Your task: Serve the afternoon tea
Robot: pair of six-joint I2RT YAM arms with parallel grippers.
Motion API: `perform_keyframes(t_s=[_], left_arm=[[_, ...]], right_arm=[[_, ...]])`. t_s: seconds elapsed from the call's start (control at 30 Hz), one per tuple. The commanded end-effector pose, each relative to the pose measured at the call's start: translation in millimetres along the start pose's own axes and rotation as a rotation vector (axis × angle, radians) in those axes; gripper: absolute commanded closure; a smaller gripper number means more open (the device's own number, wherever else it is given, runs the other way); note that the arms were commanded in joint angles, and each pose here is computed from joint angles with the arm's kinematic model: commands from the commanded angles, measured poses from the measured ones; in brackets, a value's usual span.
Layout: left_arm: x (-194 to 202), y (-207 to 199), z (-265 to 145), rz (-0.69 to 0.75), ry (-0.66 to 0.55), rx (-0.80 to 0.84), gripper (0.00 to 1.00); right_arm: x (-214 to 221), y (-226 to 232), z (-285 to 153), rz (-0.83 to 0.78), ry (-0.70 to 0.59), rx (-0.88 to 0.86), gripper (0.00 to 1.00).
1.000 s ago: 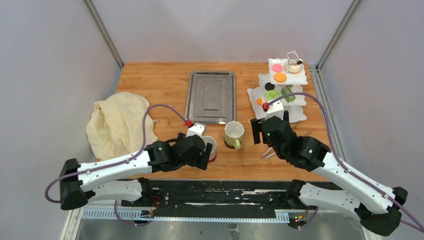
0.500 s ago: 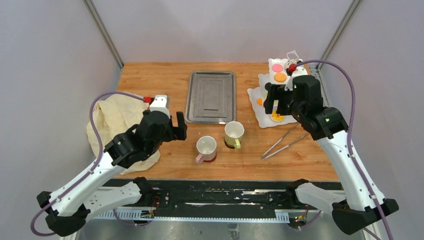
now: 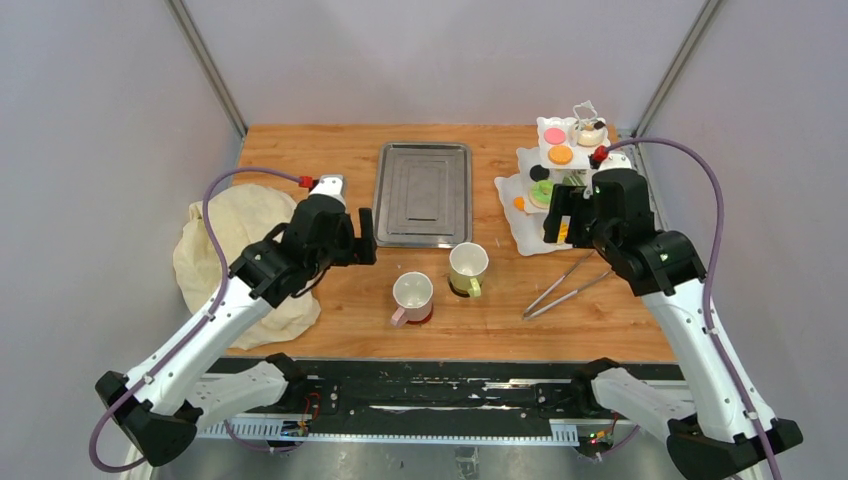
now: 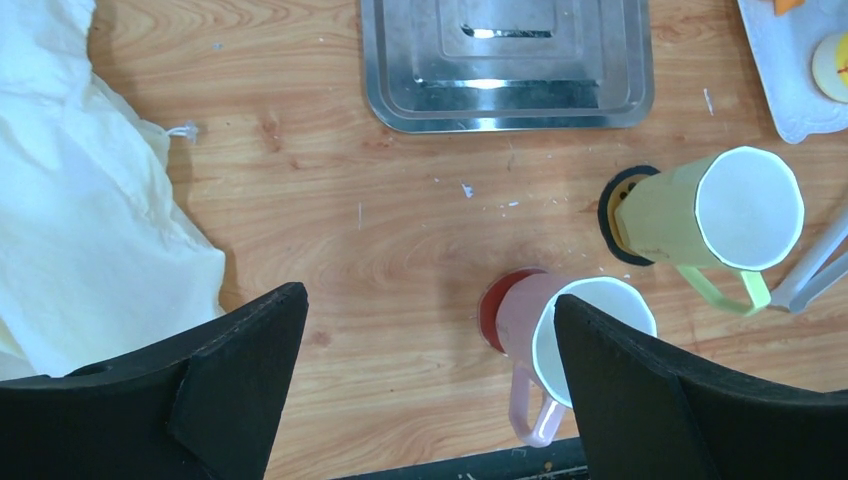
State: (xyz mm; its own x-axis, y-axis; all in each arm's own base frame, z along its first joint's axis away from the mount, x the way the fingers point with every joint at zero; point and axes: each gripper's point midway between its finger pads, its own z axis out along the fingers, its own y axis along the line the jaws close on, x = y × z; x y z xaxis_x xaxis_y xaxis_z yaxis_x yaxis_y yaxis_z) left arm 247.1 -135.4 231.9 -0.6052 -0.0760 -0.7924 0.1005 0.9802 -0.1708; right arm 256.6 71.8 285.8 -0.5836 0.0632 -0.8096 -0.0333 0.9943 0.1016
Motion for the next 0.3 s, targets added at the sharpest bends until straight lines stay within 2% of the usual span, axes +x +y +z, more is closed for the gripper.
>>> perform_keyframes(t_s=[0.0,0.27], left_arm=[[-18.7,-11.4,-3.6,-0.043,-0.037,0.041,0.02],[-21.2,-4.4,-7.9,-0.088,-0.083,0.022,0.02]], right_arm=[[8.7,-22.6,-4.6,0.011,0.009,0.106,0.15],[1.1,-28.1,-9.5,0.033,-0.025,0.138,0.15]])
